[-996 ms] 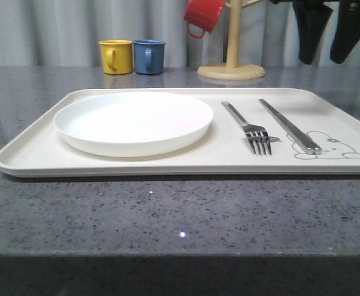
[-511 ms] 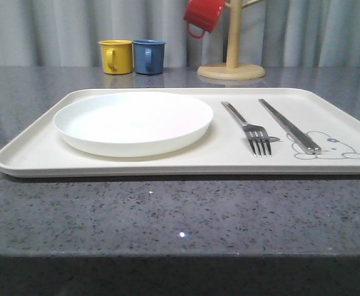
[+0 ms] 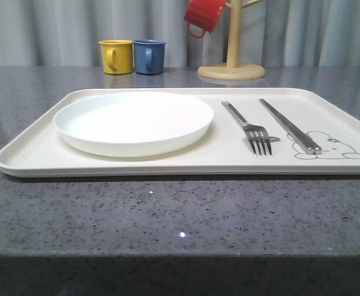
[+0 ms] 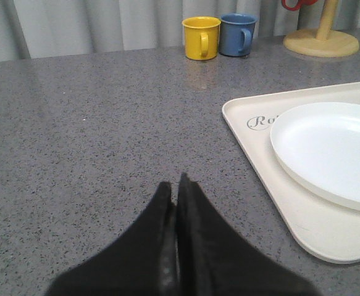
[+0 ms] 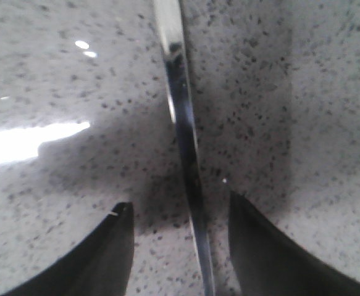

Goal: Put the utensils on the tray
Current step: 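Grasp the steel spoon with the right gripper and carry to tray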

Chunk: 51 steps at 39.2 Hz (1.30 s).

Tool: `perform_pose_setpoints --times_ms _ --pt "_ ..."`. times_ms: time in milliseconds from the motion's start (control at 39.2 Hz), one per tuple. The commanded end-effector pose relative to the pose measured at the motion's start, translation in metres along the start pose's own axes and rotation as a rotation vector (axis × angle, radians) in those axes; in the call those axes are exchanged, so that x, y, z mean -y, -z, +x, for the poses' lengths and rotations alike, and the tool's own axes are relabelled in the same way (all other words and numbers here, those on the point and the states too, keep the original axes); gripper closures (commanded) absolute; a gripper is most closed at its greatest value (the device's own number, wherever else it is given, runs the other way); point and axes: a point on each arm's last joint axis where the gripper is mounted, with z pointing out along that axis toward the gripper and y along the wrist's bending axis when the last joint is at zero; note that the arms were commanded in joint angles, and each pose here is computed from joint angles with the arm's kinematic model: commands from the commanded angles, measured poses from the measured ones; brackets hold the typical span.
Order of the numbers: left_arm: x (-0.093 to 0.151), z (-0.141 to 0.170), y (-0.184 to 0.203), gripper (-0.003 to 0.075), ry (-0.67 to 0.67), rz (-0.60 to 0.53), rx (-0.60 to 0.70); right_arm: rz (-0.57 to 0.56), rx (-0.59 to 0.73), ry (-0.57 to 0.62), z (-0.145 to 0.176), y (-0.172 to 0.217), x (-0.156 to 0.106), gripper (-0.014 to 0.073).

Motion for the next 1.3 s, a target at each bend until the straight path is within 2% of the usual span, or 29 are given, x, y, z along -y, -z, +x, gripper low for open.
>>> perform_pose_setpoints --times_ms 0,102,358,485,664,817,1047,1277 --pt "-0.001 -0.015 0.003 0.0739 0.019 -0.002 0.101 0.014 0.019 0.003 0.006 0.024 0.005 0.0216" --pt "-0.001 -0.015 0.003 0.0739 0.019 -0.002 0.101 0.012 0.010 0.001 0.006 0.021 0.005 0.0244" --pt "-0.001 -0.015 0.003 0.0739 0.019 -0.002 0.101 0.004 -0.029 0.001 0.006 0.015 0.004 0.0529" --pt "-0.001 -0.015 0.003 0.0739 0.019 -0.002 0.101 0.003 -0.039 0.001 0.007 0.015 0.004 0.0619" --pt "-0.001 -0.015 0.003 0.0739 0.019 -0.002 0.101 -0.009 -0.017 -0.018 0.013 0.032 0.002 0.0623" --pt "-0.001 -0.015 0.003 0.0739 0.019 -0.002 0.101 -0.067 0.084 -0.013 0.025 0.070 -0.016 0.0623" --pt "-0.001 -0.015 0.003 0.0739 0.019 -0.002 0.101 -0.132 0.161 0.036 0.041 0.103 -0.072 0.0623" --pt "-0.001 -0.015 0.003 0.0739 0.019 -0.002 0.101 -0.216 0.124 0.149 0.050 0.100 -0.138 0.0623"
